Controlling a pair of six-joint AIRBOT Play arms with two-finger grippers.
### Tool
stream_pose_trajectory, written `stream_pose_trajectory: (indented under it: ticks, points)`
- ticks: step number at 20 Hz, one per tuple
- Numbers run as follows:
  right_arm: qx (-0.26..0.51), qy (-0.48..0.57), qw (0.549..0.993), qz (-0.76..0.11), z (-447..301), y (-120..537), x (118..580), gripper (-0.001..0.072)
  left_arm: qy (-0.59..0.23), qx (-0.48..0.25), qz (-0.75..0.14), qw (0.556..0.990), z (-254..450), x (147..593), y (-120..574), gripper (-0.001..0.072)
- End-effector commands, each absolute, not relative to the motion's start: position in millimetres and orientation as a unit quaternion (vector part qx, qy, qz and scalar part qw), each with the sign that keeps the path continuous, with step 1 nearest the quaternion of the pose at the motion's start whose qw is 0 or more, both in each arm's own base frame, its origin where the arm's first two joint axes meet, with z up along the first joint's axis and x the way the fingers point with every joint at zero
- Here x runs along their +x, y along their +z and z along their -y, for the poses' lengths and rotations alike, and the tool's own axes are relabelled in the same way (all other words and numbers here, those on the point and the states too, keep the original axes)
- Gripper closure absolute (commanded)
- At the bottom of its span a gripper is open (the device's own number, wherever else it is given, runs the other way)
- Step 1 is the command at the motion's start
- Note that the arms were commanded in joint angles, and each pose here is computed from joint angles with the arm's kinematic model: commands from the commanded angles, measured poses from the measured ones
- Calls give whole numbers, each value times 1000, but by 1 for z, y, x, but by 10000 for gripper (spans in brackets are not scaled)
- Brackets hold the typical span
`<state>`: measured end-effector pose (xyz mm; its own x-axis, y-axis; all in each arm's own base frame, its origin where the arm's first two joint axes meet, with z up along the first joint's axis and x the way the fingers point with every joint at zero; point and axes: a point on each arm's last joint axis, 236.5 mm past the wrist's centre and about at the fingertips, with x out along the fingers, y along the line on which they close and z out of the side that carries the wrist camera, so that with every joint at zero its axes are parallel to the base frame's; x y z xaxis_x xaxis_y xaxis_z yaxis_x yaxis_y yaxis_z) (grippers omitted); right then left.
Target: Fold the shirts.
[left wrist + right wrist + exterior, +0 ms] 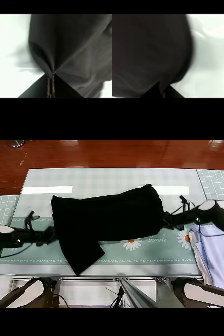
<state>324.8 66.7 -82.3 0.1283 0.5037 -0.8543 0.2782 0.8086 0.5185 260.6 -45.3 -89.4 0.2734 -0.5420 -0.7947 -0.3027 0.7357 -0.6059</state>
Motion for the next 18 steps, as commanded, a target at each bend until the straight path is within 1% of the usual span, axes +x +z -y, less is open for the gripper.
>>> stream_pose_trajectory:
  ticks: [1, 2, 4, 5, 6, 7, 9, 10, 12, 15, 18]
  points:
    - [266, 137, 731, -613, -75, -12, 372, 676, -145, -378, -493, 770, 54, 318, -2, 684]
    - [252, 149, 764, -574, -72, 31, 396, 675, -160, -379, -436, 801, 50, 343, 44, 684]
    - [224, 166, 843, -461, -66, 146, 443, 675, -190, -371, -302, 857, 43, 384, 157, 685]
    - [205, 170, 876, -402, -62, 209, 453, 675, -208, -351, -243, 880, 41, 392, 216, 685]
    - [186, 172, 899, -356, -59, 261, 452, 676, -222, -321, -199, 899, 41, 393, 265, 685]
    - [159, 173, 920, -314, -58, 310, 441, 675, -236, -290, -161, 913, 44, 388, 309, 685]
    - [100, 161, 951, -246, -52, 383, 403, 675, -243, -212, -99, 941, 48, 369, 383, 685]
    - [81, 153, 962, -210, -51, 413, 378, 675, -233, -187, -83, 951, 49, 357, 408, 685]
    - [48, 122, 979, -159, -43, 451, 324, 675, -205, -132, -53, 968, 50, 326, 451, 685]
    - [12, 83, 990, -113, -37, 480, 245, 675, -140, -50, -9, 989, 49, 265, 495, 685]
    - [1, 37, 995, -88, -25, 489, 185, 675, -57, 3, 11, 998, 38, 208, 504, 685]
